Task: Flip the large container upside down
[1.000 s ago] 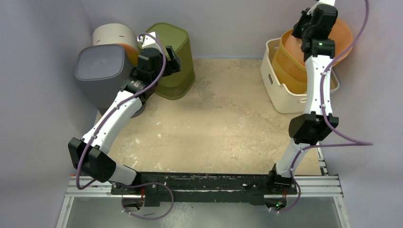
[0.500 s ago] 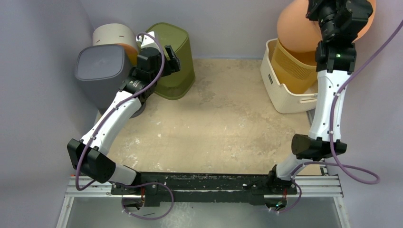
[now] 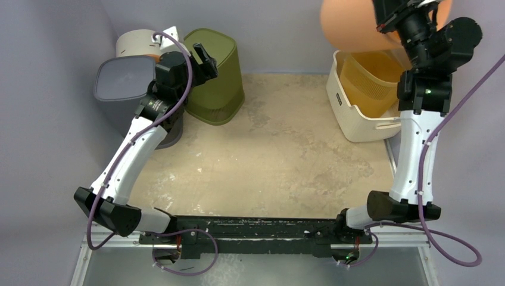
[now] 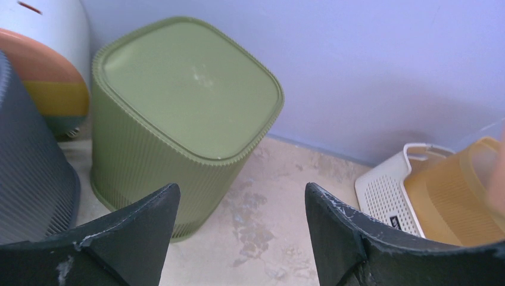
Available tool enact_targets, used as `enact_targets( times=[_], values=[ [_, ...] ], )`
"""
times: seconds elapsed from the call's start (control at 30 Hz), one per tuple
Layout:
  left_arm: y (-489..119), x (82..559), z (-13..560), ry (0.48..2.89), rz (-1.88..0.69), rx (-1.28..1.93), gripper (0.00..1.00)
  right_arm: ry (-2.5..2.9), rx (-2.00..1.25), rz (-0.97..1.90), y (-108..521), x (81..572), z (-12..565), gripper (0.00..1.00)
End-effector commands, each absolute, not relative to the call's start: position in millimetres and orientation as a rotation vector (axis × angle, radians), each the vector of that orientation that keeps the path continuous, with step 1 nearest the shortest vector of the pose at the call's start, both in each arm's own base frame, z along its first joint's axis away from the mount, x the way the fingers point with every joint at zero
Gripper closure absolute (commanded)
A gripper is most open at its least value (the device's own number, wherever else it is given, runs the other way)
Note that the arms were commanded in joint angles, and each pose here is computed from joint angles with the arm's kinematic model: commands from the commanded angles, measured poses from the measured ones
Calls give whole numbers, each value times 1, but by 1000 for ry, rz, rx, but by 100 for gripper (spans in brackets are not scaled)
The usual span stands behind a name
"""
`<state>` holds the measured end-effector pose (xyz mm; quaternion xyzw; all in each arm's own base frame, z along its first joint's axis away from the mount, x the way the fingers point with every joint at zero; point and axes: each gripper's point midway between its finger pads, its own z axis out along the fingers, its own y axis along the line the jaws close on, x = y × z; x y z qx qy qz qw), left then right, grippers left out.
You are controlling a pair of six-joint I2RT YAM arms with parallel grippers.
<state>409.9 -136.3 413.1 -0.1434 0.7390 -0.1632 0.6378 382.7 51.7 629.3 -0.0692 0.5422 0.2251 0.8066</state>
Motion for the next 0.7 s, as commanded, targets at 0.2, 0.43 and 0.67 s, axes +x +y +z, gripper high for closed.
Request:
enact_targets(
  times=[0.2,0.43,0.67],
  values=[
    [-78,372,490,1470,-220,-440,26,1214,-423,875,170,321,594,100],
    [-71,361,506,1433,-229,-449,26,1504,-454,964,184,302,500,100],
    [-81,356,505,1443,-309,-439,26,1755,-506,1006,199,297,411,100]
  ],
)
